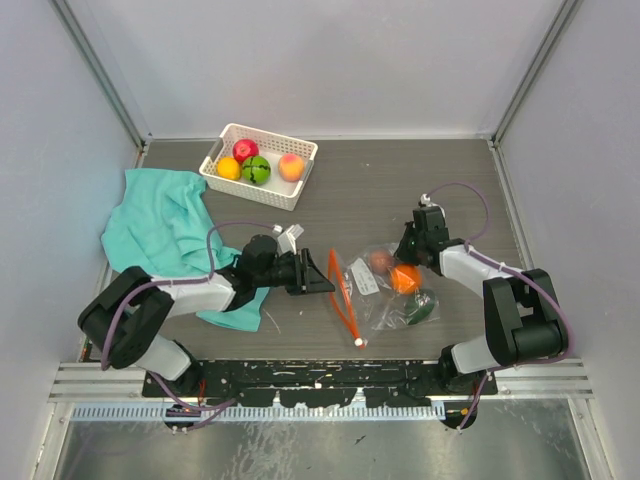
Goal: Open the zip-top bag and remove the fake food
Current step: Pick up the fake fruit from the zipper food storage bag.
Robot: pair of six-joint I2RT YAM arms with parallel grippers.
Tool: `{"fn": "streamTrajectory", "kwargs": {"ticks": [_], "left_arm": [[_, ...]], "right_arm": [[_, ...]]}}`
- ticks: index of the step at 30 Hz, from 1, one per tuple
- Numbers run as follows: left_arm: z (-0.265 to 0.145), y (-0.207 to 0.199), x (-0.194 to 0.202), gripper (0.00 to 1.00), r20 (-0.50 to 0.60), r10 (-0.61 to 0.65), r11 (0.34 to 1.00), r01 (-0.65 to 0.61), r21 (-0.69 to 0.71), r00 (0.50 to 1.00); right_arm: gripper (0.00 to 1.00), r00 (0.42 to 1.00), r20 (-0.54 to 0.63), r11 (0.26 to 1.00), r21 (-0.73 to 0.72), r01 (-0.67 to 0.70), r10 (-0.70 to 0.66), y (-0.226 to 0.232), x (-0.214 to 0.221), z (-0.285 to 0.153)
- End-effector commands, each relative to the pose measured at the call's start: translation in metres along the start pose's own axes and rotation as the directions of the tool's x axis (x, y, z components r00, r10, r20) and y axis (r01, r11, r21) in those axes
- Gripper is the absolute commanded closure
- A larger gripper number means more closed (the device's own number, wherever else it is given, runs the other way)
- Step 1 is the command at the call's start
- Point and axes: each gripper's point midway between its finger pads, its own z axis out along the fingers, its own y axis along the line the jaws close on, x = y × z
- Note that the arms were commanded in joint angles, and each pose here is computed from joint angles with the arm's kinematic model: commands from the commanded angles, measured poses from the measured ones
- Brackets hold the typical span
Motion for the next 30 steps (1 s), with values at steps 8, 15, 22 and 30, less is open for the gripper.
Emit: {"fn": "streamTrajectory", "kwargs": {"ticks": [8,15,22,30], "left_arm": [[0.032,-0.027,-0.012,0.61,0.026,0.03,0.994,-0.033,0.106,0.999],[0.053,-0.021,-0.012,0.59,0.009,-0.012,0.994,0.011,0.108,1.0],[0.071,-0.012,-0.022,0.48,0.033,-0.025,0.997,0.022,0.078,0.999],[0.083,-0.004,-0.025,0.42,0.028,-0.029,0.998,0.027,0.065,0.999]], "right_arm": [[0.95,1.0,-0.001,0.987,-0.159,0.016,-0.017,0.027,0.002,-0.005],[0.95,1.0,-0.001,0.973,-0.23,0.02,-0.021,0.039,0.004,-0.014],[0.95,0.999,-0.006,0.953,-0.3,0.032,-0.035,0.048,0.009,-0.022],[0.95,0.998,-0.041,0.932,-0.36,0.038,-0.057,0.056,0.019,-0.023]]}}
